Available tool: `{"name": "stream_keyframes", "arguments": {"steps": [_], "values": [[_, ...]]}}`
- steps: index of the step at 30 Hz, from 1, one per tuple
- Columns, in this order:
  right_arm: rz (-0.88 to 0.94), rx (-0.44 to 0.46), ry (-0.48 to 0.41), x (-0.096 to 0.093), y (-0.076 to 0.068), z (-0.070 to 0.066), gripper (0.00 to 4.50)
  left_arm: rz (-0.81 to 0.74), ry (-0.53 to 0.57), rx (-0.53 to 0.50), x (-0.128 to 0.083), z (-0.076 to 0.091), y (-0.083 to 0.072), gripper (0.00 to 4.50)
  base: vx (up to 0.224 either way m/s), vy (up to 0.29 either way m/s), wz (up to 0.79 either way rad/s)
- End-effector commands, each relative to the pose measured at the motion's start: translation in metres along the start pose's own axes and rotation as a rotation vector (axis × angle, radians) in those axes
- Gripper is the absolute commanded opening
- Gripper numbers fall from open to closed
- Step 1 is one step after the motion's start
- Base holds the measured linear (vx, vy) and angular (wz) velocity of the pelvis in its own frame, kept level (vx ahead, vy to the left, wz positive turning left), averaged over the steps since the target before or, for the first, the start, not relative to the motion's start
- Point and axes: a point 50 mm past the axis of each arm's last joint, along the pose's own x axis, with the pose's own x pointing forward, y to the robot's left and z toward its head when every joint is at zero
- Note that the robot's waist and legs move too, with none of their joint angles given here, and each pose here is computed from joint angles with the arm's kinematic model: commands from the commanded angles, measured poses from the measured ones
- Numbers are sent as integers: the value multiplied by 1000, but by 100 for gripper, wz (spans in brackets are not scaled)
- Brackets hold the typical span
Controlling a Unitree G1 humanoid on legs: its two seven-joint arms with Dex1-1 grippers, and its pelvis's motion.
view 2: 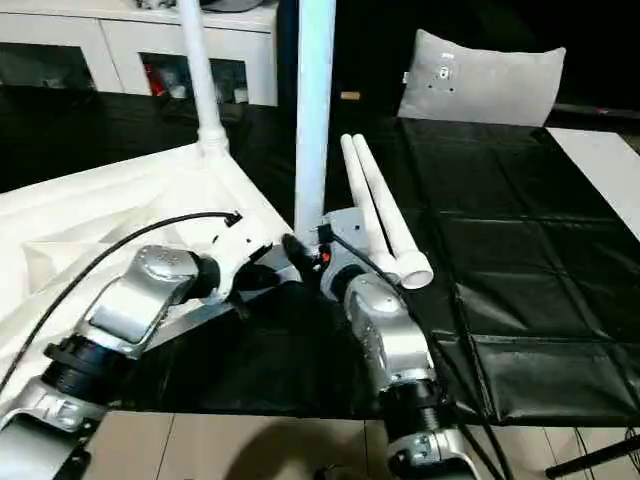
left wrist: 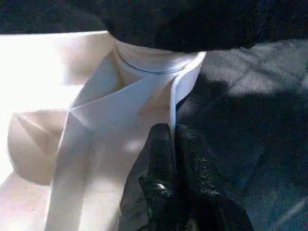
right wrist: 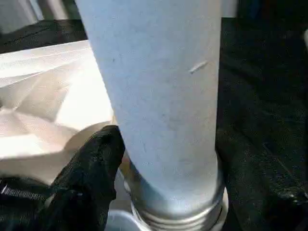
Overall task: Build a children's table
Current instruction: Rotate leg to tighten
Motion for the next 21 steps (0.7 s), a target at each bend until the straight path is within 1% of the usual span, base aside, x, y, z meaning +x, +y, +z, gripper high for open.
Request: {"name": "stream_keyframes", "arguments": {"steps": [1, 3, 5, 6, 7, 8, 9, 11, 14, 16, 18, 21], "values": [[117, -33, 32, -4, 9, -10, 360, -4, -85, 145, -9, 19, 1, 0, 0, 0, 0], [157, -85, 16, -11, 4, -8, 379, -40, -71, 166, -9, 12, 0, 0, 0, 0, 0], [212, -111, 1, -20, -2, -4, 400, -98, -72, 200, -10, 6, -2, 0, 0, 0, 0], [231, -121, -2, -24, -5, -3, 400, -121, -70, 209, -11, 4, -3, 0, 0, 0, 0], [277, -148, 3, -29, -8, -1, 410, -175, -75, 252, -13, 1, -5, 0, 0, 0, 0], [322, -175, 15, -35, -12, 0, 410, -220, -67, 277, -15, -3, -6, 0, 0, 0, 0], [351, -194, 25, -39, -14, 0, 424, -245, -54, 285, -16, -7, -7, 0, 0, 0, 0], [419, -219, 49, -46, -18, 2, 446, -311, -39, 338, -19, -12, -7, 0, 0, 0, 0], [521, -246, 95, -53, -21, 3, 450, -389, -30, 384, -23, -17, -7, 0, 0, 0, 0], [607, -277, 150, -57, -21, 1, 450, -444, -16, 416, -25, -20, -7, 0, 0, 0, 0], [657, -309, 187, -58, -21, 0, 450, -478, -5, 438, -27, -21, -7, 0, 0, 0, 0], [680, -346, 213, -58, -21, -1, 450, -501, 2, 455, -28, -21, -6, 0, 0, 0, 0]]}}
